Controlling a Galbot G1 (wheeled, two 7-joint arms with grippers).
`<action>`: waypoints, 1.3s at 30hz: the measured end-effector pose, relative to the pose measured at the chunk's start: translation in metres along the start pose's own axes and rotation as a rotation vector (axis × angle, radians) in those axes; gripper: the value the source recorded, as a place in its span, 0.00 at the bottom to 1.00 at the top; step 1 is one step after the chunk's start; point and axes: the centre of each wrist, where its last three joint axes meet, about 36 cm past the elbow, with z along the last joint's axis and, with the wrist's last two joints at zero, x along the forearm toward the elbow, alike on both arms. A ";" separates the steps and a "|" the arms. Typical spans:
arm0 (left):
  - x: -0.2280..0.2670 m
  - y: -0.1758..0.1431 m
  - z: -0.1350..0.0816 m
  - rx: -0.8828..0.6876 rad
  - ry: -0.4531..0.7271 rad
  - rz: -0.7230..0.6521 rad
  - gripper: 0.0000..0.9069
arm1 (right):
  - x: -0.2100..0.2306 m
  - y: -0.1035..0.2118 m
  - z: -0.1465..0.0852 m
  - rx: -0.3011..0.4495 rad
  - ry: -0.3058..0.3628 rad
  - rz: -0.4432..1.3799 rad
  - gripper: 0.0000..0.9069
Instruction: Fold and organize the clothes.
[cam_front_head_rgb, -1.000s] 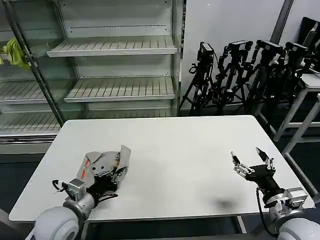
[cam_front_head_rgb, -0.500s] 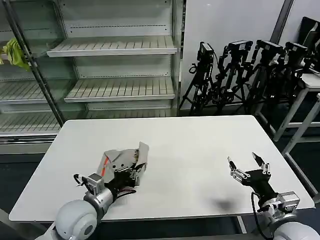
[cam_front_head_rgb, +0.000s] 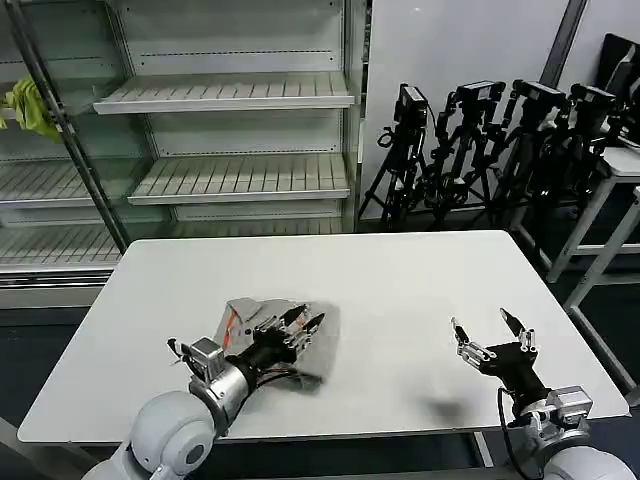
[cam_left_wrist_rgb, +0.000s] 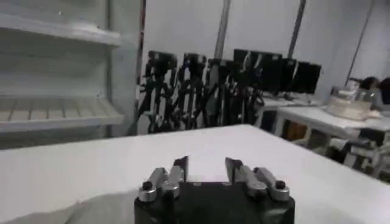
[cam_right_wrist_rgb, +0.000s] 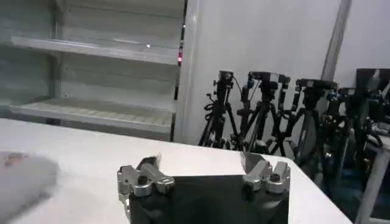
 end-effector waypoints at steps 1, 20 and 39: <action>0.000 -0.001 -0.002 0.001 -0.009 0.003 1.00 | 0.000 0.000 0.000 0.000 0.000 0.000 1.00; 0.052 0.042 -0.028 -0.104 -0.087 -0.214 1.00 | -0.021 0.064 0.012 -0.128 0.094 -0.171 1.00; 0.116 0.058 -0.013 -0.141 -0.072 -0.442 1.00 | 0.000 0.139 0.012 -0.277 0.295 -0.451 1.00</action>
